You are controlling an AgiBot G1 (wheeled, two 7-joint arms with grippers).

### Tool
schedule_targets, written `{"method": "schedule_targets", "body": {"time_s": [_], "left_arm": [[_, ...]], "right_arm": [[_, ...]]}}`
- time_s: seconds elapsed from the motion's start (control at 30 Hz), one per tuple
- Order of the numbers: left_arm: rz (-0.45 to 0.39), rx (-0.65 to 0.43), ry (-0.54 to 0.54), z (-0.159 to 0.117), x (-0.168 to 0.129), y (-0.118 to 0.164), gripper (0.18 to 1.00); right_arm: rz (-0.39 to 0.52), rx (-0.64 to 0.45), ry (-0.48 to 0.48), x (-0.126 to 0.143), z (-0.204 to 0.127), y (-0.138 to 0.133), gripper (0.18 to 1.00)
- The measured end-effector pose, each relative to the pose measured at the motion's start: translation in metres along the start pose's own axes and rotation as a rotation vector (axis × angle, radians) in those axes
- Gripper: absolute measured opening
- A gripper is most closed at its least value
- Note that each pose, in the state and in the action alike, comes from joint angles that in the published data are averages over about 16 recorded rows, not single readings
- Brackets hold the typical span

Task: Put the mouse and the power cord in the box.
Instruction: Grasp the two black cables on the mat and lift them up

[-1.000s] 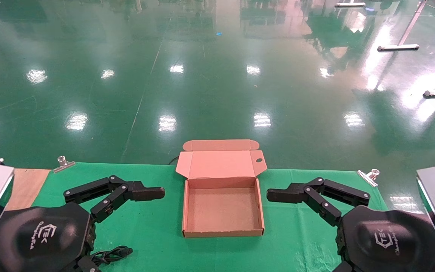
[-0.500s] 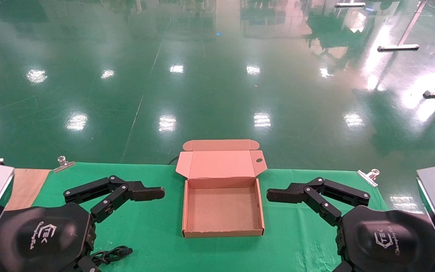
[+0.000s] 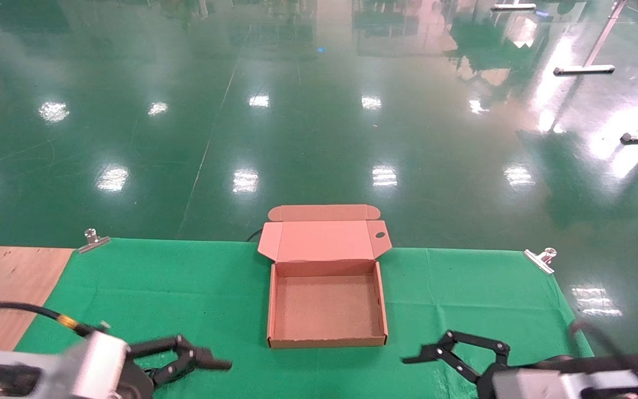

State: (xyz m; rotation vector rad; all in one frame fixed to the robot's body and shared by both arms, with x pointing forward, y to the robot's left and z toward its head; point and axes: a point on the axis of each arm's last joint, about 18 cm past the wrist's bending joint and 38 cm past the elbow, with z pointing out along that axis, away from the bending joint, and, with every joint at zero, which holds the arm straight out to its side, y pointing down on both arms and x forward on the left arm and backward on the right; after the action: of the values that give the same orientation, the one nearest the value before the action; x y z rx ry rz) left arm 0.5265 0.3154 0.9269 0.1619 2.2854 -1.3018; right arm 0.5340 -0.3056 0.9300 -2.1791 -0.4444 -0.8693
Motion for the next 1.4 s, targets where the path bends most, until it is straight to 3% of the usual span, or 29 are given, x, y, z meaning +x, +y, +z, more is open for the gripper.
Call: {"method": "schedule_targets", "body": {"time_s": [0.27, 0.53, 0.73, 1.0, 1.4], "left_arm": [[-0.005, -0.317, -0.042, 0.014, -0.037, 0.062, 1.001], [0.002, -0.567, -0.102, 0.020, -0.074, 0.111, 1.001], [-0.013, -0.652, -0.133, 0.026, -0.089, 0.138, 1.001], [-0.046, -0.676, -0.170, 0.030, -0.097, 0.162, 1.001], [-0.064, -0.702, -0.205, 0.018, -0.100, 0.180, 0.999]], "right_arm": [[-0.217, -0.348, -0.043, 0.015, 0.018, 0.051, 1.001], [-0.343, -0.548, -0.081, 0.026, 0.037, 0.089, 1.001], [-0.360, -0.607, -0.117, 0.027, 0.054, 0.116, 1.001], [-0.328, -0.620, -0.156, 0.024, 0.075, 0.145, 1.001], [-0.299, -0.606, -0.174, 0.027, 0.088, 0.164, 0.998]]}}
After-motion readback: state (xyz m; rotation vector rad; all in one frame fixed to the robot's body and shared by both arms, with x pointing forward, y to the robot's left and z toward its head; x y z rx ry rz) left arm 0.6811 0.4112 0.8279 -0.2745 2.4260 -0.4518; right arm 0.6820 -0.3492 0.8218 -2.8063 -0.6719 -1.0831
